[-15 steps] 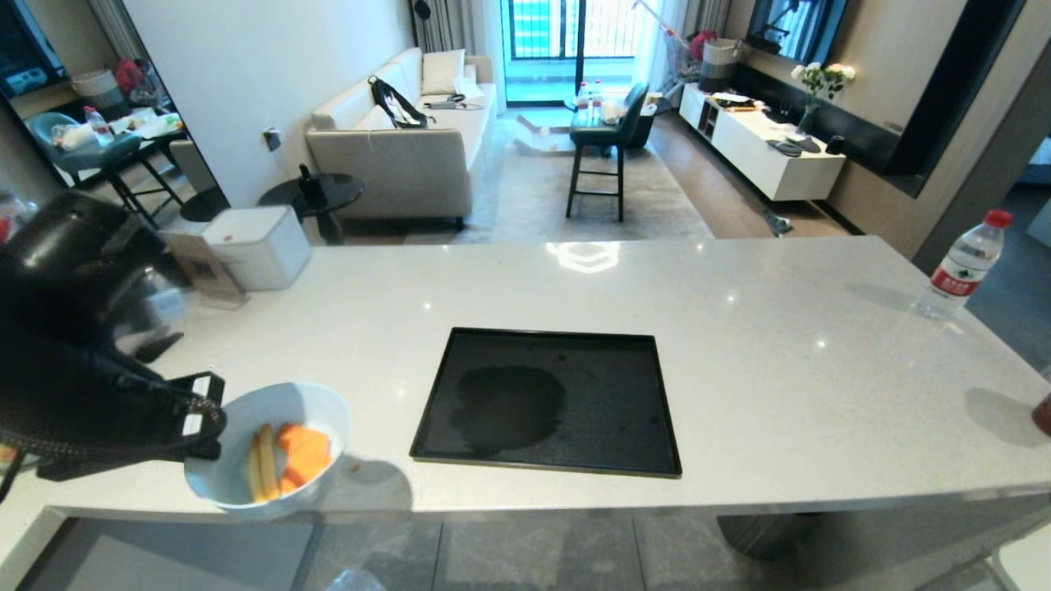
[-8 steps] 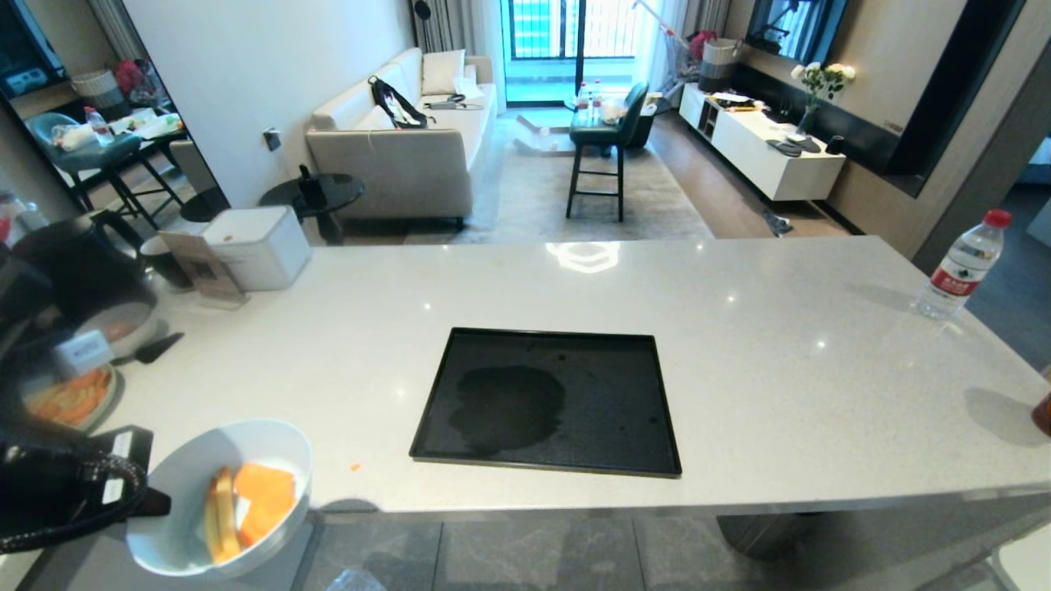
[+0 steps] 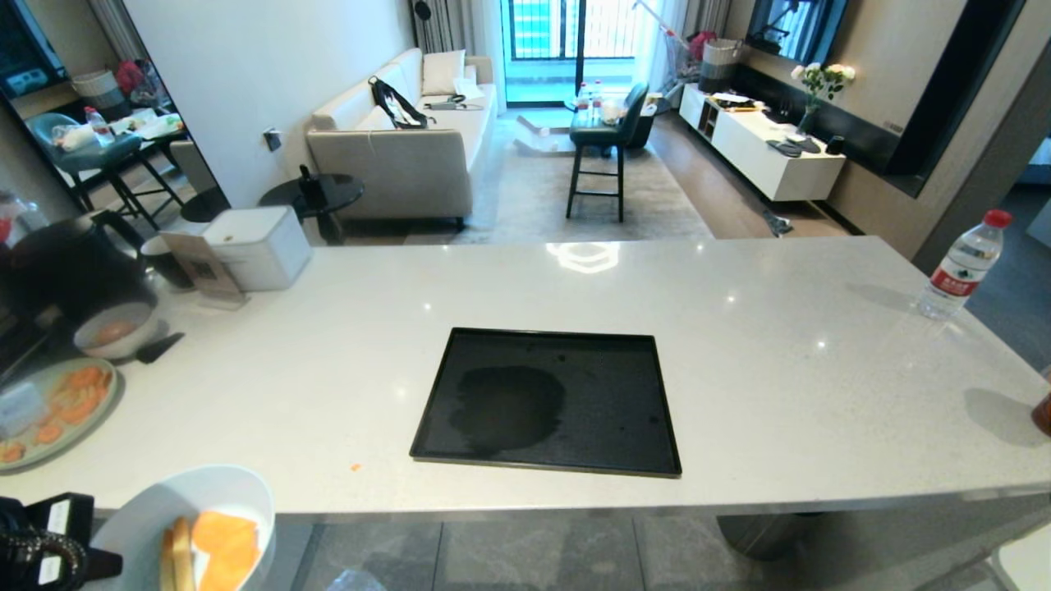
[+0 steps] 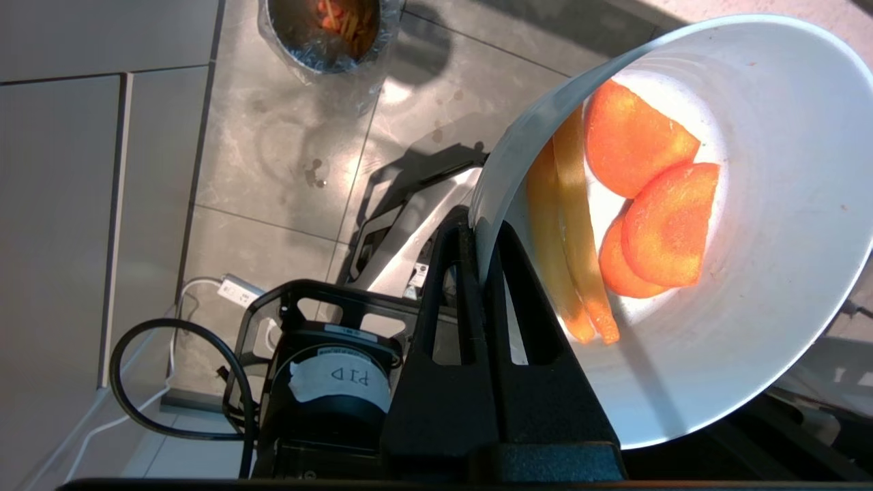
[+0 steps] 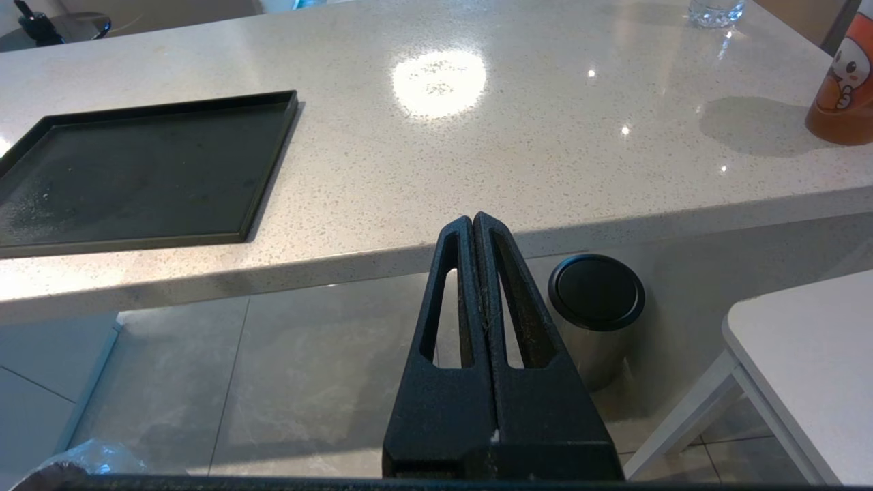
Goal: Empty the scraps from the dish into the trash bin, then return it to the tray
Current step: Move the bowl over the trash can
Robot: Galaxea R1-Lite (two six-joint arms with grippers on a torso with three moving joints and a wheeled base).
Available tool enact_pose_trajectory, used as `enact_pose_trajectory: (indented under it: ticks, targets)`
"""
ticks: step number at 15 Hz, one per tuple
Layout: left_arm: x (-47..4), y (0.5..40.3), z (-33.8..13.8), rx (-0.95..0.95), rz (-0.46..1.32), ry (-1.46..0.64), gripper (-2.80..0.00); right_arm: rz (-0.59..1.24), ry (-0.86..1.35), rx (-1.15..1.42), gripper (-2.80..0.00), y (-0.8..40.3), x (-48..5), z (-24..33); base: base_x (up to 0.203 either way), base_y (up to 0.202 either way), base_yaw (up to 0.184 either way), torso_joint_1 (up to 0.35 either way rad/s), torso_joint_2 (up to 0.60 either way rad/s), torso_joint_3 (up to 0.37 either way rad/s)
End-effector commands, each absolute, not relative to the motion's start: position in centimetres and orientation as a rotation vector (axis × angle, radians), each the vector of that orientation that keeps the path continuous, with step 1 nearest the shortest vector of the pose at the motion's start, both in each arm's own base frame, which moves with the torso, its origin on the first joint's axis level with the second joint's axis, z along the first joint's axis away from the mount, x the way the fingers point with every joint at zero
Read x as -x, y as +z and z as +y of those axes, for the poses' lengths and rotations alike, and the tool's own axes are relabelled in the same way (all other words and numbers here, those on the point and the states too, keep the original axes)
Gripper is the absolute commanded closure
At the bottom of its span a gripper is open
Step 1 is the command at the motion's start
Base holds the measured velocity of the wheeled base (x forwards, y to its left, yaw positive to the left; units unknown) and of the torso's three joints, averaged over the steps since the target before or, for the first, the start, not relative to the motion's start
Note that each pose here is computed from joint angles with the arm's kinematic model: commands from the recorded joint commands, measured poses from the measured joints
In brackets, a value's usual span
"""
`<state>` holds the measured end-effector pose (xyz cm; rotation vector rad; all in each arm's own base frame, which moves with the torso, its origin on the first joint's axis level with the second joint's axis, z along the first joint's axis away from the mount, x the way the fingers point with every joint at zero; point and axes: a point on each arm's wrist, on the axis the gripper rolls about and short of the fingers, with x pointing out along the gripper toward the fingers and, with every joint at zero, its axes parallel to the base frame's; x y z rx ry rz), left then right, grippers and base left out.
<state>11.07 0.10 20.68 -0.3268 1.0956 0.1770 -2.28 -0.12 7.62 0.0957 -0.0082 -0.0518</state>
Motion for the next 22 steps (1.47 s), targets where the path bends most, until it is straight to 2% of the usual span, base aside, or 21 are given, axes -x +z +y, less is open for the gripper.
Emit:
enact_pose_trajectory:
  ticks: [1,22]
  targets:
    - [-10.2,20.3,0.2,0.323,1.095,0.179,0.0,-0.009,-0.052,-0.097,0.0,7.6,2.3,-0.1,0.0,0.0,0.0,0.0,0.0,0.0]
    - [-9.5,19.0,0.2,0.32,1.145,0.187,0.0,-0.009,-0.052,-0.096,0.0,7.6,2.3,-0.1,0.0,0.0,0.0,0.0,0.0,0.0]
